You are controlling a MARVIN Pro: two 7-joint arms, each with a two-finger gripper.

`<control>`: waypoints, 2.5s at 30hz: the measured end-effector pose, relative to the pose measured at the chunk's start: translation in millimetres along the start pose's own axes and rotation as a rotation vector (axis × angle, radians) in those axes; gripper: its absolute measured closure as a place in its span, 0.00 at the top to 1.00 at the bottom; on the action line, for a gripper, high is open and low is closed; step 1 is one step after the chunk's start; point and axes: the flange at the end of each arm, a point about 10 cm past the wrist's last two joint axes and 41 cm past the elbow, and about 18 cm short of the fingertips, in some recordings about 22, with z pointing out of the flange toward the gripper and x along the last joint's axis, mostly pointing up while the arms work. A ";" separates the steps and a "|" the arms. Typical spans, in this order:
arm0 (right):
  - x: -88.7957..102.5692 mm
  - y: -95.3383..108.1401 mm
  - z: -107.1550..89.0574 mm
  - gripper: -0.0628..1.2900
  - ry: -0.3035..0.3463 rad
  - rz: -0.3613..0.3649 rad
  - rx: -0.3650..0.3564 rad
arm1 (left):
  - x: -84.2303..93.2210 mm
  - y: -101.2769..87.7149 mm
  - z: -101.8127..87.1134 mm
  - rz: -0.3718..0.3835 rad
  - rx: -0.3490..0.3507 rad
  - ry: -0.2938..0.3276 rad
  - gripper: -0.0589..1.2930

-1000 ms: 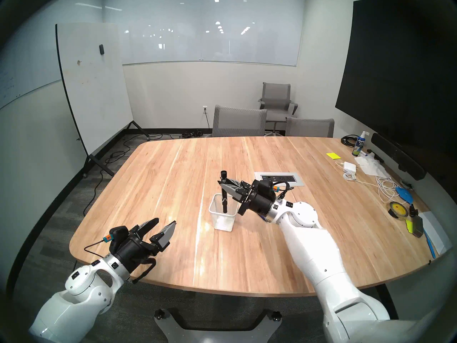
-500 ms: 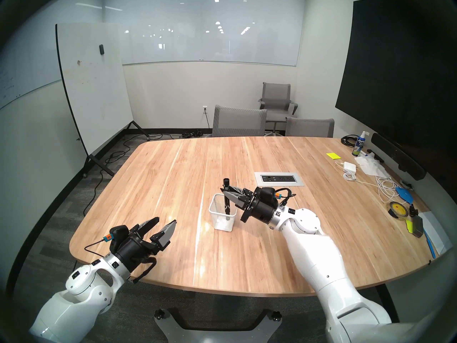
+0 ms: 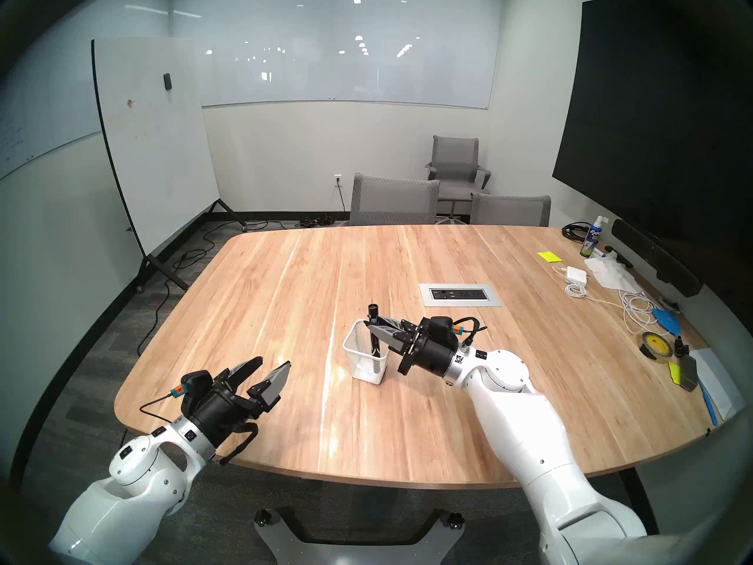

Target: Place the pen, the marker, and the scissors into the pen holder

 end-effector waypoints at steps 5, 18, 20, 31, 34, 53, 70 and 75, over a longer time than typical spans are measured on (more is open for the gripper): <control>-2.2 -0.8 -1.9 0.08 -0.011 0.012 0.001 | -0.3 -0.2 0.6 -0.002 -0.001 0.001 0.98; -3.0 -1.3 -5.2 0.08 -0.043 0.038 0.017 | -2.9 1.1 3.0 -0.009 -0.007 0.001 0.98; -3.3 -1.6 -5.4 0.08 -0.049 0.043 0.020 | -3.0 1.3 3.4 -0.010 -0.008 0.001 0.98; -3.6 -2.3 -3.9 0.47 -0.073 0.045 0.026 | -3.7 0.6 4.9 -0.016 -0.008 0.003 0.98; -3.7 -2.4 -2.5 0.94 -0.071 0.042 0.024 | -3.8 0.4 5.2 -0.016 -0.008 0.004 0.98; 21.2 2.1 -14.1 0.95 0.019 -0.029 -0.008 | -12.2 19.7 12.5 0.021 -0.026 -0.036 0.98; 39.7 -3.8 -56.3 0.95 0.074 -0.057 -0.008 | 19.5 5.4 23.9 0.039 0.119 0.000 0.98; 46.2 -5.8 -68.5 0.95 0.089 -0.067 -0.014 | 26.6 3.8 24.9 0.036 0.147 -0.003 0.98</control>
